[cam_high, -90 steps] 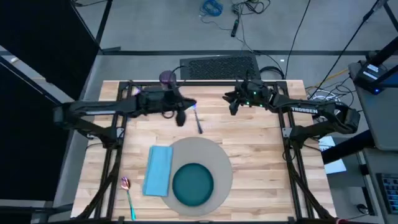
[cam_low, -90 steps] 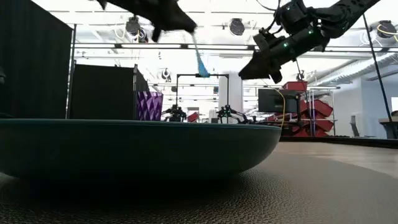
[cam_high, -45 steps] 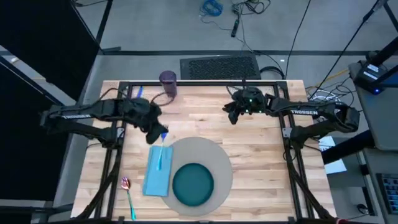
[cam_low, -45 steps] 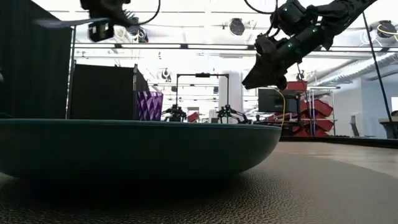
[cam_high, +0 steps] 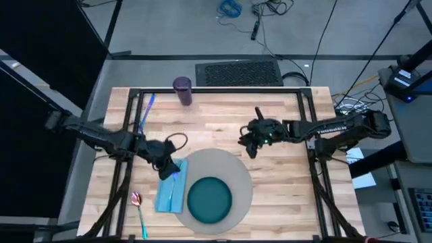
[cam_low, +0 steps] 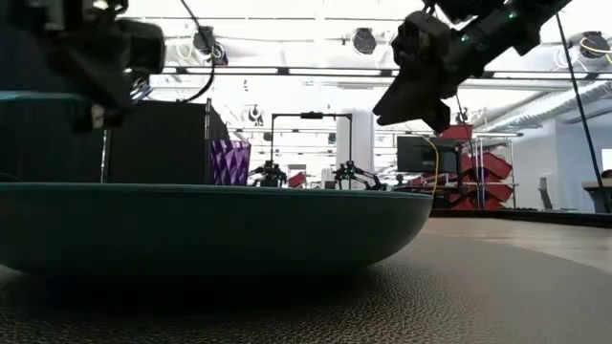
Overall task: Set table place
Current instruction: Put the blue fork on the blue table napkin, then move the blue table knife to the right of gray placemat
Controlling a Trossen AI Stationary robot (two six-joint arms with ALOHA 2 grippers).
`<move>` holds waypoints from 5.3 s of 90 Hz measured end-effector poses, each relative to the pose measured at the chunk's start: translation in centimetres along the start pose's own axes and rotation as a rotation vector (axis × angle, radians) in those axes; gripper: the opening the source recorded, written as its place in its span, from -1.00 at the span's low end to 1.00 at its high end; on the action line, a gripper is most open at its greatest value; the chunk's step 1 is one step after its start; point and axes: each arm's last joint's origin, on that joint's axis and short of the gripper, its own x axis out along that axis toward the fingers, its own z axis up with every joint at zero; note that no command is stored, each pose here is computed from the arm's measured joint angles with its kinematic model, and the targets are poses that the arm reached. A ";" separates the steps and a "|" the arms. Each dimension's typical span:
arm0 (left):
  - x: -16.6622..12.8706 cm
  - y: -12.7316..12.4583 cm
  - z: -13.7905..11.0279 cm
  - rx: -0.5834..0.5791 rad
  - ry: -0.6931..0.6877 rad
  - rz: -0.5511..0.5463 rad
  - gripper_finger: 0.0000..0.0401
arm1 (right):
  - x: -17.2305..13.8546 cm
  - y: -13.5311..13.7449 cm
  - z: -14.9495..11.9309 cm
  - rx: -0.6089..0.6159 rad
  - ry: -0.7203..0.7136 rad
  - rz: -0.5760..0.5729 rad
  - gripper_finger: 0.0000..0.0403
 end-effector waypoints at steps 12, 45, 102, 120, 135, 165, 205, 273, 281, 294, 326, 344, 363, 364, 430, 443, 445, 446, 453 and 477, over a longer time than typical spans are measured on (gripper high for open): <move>0.9 1.3 -1.2 -0.016 -0.045 -0.010 -1.00 | -0.1 0.8 -0.5 0.005 -0.006 -0.007 -0.53; 1.9 4.4 -2.9 -0.043 -0.055 0.050 -1.00 | -0.1 1.4 -0.7 0.022 -0.024 -0.013 -0.53; 2.0 4.8 -3.0 0.011 -0.102 0.100 -1.00 | -0.1 1.3 -0.6 0.033 -0.042 -0.030 -0.53; 1.9 5.0 -3.1 0.011 -0.090 0.123 -1.00 | -0.1 1.3 -0.6 0.032 -0.042 -0.030 -0.53; 2.1 5.2 -3.2 0.016 -0.078 0.144 -0.97 | -0.1 1.3 -0.6 0.032 -0.041 -0.030 -0.53; 2.9 5.7 -3.4 0.008 -0.039 0.199 -0.57 | -0.1 1.3 -0.6 0.030 -0.041 -0.030 -0.53; 3.0 5.6 -3.3 0.005 -0.059 0.192 -0.45 | -0.1 1.3 -0.6 0.031 -0.041 -0.030 -0.53; 2.8 6.0 -3.8 -0.058 0.034 0.198 -0.45 | -0.1 1.3 -0.6 0.032 -0.039 -0.027 -0.53; 2.8 6.0 -3.8 -0.058 0.034 0.197 -0.45 | -0.1 1.3 -0.6 0.032 -0.039 -0.027 -0.53; 2.8 6.0 -3.8 -0.057 0.033 0.196 -0.45 | -0.1 1.3 -0.6 0.032 -0.039 -0.027 -0.53; 2.1 5.7 -3.8 -0.057 0.042 0.181 -0.46 | -0.1 1.4 -0.6 0.033 -0.039 -0.026 -0.53; 0.8 5.5 -3.8 -0.056 0.101 0.303 -0.46 | -0.1 1.4 -0.6 0.033 -0.039 -0.026 -0.53; -0.1 3.8 -2.7 -0.001 0.018 0.247 -0.46 | -0.1 1.4 -0.6 0.033 -0.039 -0.026 -0.53; -0.2 3.7 -2.6 0.003 0.011 0.242 -0.46 | -0.1 1.4 -0.6 0.033 -0.039 -0.026 -0.53; -6.2 1.6 0.0 -0.037 0.022 0.499 -0.46 | 0.1 1.4 -0.9 -0.013 -0.022 -0.031 -0.53; -5.7 1.7 -0.3 -0.081 0.058 0.512 -0.46 | 0.6 1.8 -1.4 -0.046 0.001 -0.024 -0.53; -5.7 1.7 -0.3 -0.077 0.036 0.533 -0.46 | 0.6 1.8 -1.5 -0.052 0.003 -0.023 -0.53; -5.8 1.8 -0.3 -0.075 0.026 0.543 -0.46 | 0.7 1.8 -1.5 -0.054 0.005 -0.023 -0.53; -6.0 2.3 0.2 -0.041 -0.058 0.645 -0.46 | 1.1 1.9 -1.8 -0.060 0.018 -0.027 -0.53; -7.3 4.7 2.3 -0.071 -0.199 0.882 -0.46 | 2.7 2.4 -3.1 -0.095 0.063 -0.023 -0.53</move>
